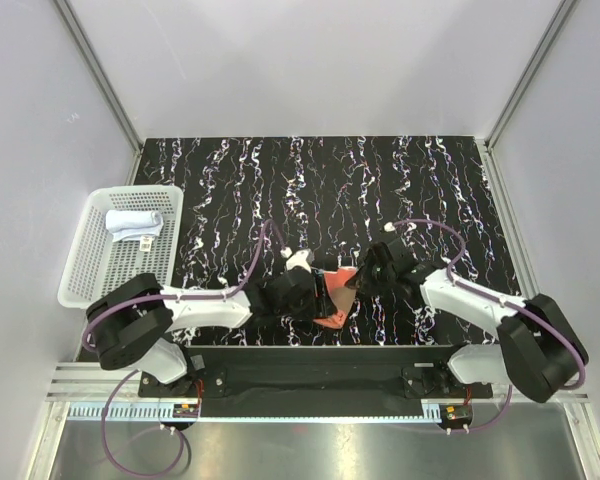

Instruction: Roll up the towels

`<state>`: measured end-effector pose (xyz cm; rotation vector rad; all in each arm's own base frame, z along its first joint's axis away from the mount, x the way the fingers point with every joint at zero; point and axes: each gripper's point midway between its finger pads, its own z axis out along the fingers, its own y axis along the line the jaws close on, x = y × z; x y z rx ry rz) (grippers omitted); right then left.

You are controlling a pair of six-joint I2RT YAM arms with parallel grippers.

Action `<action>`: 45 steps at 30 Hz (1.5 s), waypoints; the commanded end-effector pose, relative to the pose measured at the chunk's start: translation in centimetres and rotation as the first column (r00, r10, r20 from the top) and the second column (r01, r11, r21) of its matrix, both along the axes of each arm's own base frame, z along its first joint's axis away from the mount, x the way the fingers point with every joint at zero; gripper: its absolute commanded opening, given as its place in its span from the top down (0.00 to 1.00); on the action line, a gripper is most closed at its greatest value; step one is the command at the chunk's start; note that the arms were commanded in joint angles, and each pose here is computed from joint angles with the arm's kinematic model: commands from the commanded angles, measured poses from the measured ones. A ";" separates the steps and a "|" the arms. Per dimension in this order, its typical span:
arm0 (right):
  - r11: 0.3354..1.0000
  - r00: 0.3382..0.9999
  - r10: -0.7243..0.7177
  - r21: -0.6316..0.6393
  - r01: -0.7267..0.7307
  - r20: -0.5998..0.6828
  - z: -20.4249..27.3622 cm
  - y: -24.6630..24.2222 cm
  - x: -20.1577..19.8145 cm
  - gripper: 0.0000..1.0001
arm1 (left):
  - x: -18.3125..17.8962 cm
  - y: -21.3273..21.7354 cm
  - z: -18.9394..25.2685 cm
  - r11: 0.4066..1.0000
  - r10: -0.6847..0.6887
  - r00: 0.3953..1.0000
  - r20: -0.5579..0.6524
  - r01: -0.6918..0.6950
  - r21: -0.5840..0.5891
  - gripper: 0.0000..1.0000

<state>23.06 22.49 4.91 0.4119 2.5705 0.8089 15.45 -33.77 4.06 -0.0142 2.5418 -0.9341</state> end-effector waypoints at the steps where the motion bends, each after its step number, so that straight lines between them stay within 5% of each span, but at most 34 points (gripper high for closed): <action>1: 0.931 0.987 -0.156 -0.330 0.156 0.025 0.2 -6.8 0.0 1.00 | 1.3 3.3 -1.3 0.956 -0.070 0.994 0.078 0.045 0.289 0.40; 10: 0.886 0.974 -0.209 -0.438 0.151 -0.087 -1.0 -8.8 -2.3 1.00 | 4.0 1.4 3.2 0.871 -0.224 0.931 0.290 0.057 0.489 0.38; 23: 0.896 0.978 -0.176 -0.431 0.110 -0.116 -1.3 -7.6 -1.5 1.00 | -1.5 -6.5 7.9 0.852 -0.489 0.701 0.519 0.257 0.456 0.25; 36: 0.904 0.979 -0.159 -0.417 0.091 -0.131 -1.4 -7.1 -1.5 1.00 | -1.9 -9.3 3.6 0.759 -0.614 0.625 0.483 0.299 0.578 0.21; 43: 0.908 0.980 -0.149 -0.411 0.081 -0.136 -1.4 -6.8 -1.3 1.00 | -2.2 -8.7 1.2 0.712 -0.630 0.652 0.421 0.269 0.649 0.34; 45: 0.911 0.980 -0.147 -0.405 0.081 -0.135 -1.2 -6.7 -1.3 1.00 | -2.1 -7.5 0.3 0.700 -0.623 0.671 0.402 0.249 0.670 0.50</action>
